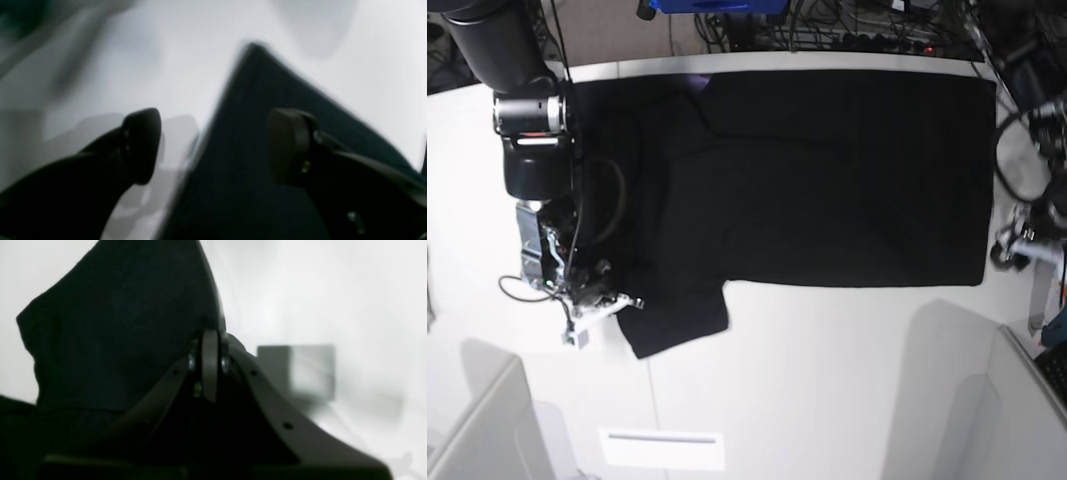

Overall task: Fold the T-shirt properly
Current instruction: 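Move left gripper to the opposite hem corner and grasp both corners, then lift the grasped edge and fold it over onto the other edge, then release and regrasp the folded strip ends with both grippers, then pull the strip ends apart with both grippers to straighten it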

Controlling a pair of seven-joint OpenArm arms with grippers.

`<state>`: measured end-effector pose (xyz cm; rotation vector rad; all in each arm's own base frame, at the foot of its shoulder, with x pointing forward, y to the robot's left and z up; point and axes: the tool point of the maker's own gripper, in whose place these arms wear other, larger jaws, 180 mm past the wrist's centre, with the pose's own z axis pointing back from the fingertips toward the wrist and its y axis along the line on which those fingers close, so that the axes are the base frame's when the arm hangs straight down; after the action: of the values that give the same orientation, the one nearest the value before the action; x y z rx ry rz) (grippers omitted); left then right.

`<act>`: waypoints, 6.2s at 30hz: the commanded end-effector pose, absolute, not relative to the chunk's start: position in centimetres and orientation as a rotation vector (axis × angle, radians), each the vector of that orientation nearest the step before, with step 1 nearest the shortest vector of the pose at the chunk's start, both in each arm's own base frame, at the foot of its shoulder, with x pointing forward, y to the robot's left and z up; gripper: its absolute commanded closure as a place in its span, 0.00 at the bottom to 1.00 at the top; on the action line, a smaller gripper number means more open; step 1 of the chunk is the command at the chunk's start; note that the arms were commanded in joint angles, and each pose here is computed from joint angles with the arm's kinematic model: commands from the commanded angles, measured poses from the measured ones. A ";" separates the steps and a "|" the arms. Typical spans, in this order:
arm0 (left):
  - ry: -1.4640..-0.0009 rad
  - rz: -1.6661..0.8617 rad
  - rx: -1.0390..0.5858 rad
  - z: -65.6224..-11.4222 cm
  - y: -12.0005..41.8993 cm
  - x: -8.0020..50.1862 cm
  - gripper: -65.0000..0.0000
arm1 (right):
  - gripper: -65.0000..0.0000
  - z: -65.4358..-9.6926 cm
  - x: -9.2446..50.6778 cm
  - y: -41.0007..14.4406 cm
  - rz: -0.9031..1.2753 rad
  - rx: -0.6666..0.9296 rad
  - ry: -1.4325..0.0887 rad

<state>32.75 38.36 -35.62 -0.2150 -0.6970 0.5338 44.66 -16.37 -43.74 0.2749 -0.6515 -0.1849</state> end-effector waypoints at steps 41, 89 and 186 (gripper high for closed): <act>-0.658 0.394 -0.071 -41.6 35.9 40.0 1.00 | 1.00 -41.8 46.3 -16.9 -0.179 0.272 -0.698; -0.567 -0.057 0.020 -35.1 36.3 25.8 1.00 | 1.00 -32.2 27.4 -19.1 -0.179 0.216 -0.869; -0.678 0.120 0.043 -32.7 38.3 19.0 1.00 | 1.00 -33.9 24.5 -14.0 -0.155 0.425 -0.888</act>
<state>18.12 38.06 -34.02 0.0348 -0.6302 0.1414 23.96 -14.04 -34.97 0.4142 -0.8428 -0.1658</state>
